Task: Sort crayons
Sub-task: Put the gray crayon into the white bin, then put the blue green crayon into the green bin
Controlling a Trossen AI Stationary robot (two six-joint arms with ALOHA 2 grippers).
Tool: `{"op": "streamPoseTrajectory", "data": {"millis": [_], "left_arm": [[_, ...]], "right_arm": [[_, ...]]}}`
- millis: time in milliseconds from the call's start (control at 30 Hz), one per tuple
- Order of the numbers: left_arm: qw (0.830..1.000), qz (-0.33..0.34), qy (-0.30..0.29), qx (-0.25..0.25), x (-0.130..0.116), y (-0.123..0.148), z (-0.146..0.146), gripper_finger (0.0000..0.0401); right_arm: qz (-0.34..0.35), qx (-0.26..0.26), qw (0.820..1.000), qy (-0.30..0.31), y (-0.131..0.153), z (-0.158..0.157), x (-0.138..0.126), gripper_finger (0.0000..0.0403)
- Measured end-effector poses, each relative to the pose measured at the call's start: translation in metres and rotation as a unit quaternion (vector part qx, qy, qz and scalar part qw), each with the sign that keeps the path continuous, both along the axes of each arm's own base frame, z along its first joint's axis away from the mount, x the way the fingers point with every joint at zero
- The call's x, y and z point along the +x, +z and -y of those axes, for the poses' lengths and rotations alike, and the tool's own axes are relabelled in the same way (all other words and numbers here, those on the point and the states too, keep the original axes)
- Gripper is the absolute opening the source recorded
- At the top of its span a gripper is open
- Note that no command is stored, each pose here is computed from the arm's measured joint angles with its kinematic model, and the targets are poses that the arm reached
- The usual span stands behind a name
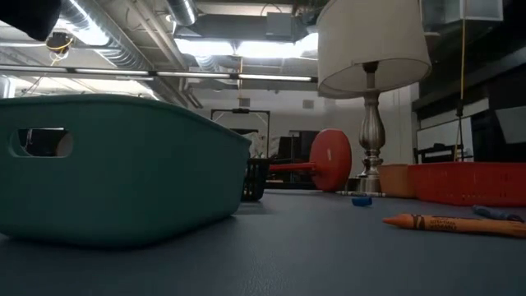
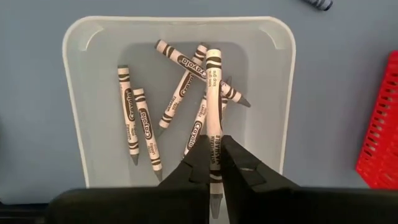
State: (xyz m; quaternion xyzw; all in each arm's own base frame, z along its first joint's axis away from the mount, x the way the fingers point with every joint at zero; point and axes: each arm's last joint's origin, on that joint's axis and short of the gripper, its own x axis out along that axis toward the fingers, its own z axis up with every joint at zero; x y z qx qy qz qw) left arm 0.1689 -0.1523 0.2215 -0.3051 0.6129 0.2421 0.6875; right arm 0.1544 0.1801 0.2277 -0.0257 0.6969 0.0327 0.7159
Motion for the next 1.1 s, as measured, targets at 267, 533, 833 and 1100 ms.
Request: {"op": "streamPoseTrajectory", "data": {"millis": [267, 533, 833, 1100], "left_arm": [[0.999, 0.007, 0.036, 0.001, -0.007, 0.000, 0.007, 0.0072], [0.999, 0.034, 0.023, -0.005, -0.011, 0.001, 0.017, 0.0072], [0.996, 0.044, -0.079, 0.026, -0.005, -0.019, 0.037, 0.0072], [0.988, 0.016, -0.143, 0.053, 0.003, -0.048, 0.050, 0.0073]], "right_arm": [[-0.002, -0.003, 0.999, -0.046, 0.000, 0.001, 0.000, 0.0080], [0.005, 0.006, 0.999, -0.054, 0.000, -0.001, 0.001, 0.0125], [0.035, 0.045, 0.997, -0.053, 0.001, -0.008, 0.007, 0.0127], [0.048, 0.062, 0.996, -0.052, 0.001, -0.012, 0.010, 0.0127]]}}
